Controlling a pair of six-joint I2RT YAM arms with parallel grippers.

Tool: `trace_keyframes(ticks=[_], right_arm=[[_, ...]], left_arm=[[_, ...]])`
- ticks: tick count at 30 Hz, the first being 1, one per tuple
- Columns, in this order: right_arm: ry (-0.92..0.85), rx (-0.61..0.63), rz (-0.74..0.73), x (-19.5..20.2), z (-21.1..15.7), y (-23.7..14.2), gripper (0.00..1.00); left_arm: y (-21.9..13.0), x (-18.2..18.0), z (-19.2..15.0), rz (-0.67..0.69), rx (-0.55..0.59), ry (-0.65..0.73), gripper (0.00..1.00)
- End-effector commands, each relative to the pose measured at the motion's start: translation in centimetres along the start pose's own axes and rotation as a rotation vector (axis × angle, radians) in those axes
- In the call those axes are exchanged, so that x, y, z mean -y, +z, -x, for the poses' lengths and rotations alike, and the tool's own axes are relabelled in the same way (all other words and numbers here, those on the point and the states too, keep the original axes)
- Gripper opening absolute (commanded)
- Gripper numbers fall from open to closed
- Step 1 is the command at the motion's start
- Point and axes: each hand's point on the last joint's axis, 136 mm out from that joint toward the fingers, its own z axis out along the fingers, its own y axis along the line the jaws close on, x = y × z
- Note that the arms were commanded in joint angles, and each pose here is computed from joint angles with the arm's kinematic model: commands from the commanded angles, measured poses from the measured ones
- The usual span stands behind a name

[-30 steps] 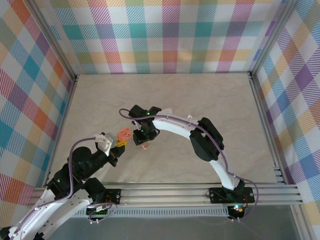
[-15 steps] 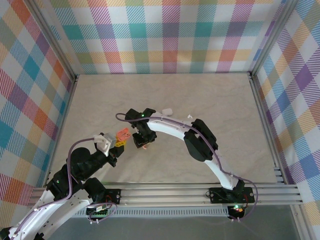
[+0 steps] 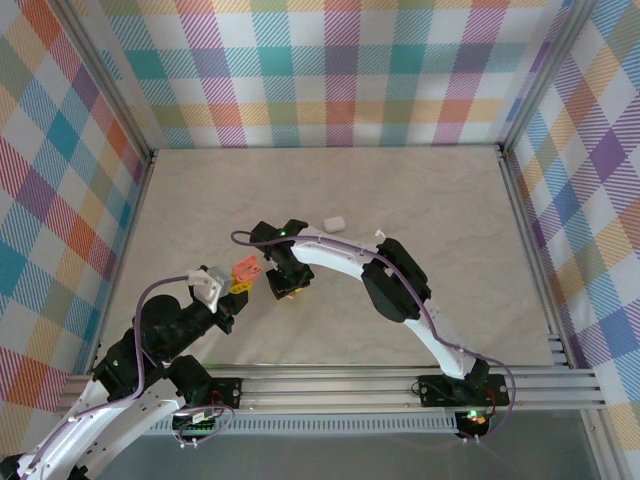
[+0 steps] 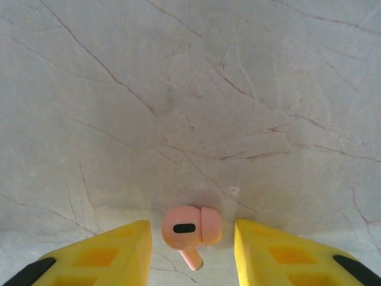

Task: Insert the wireless bluetooth earbuds into the charging case

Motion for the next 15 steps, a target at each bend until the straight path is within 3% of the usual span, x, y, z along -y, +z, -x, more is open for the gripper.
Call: trace_keyframes(ticks=[1,15], right_arm=[[0.009,-0.018,-0.011,-0.2,-0.1,0.7,0.40],[0.000,-0.040,-0.020,-0.5,0.3,1.9,0.39]], left_arm=[[-0.3,0.2,0.4,-0.010,0.025,-0.009,0.00],[-0.4,0.2,0.4,-0.009,0.031,-0.016,0.00]])
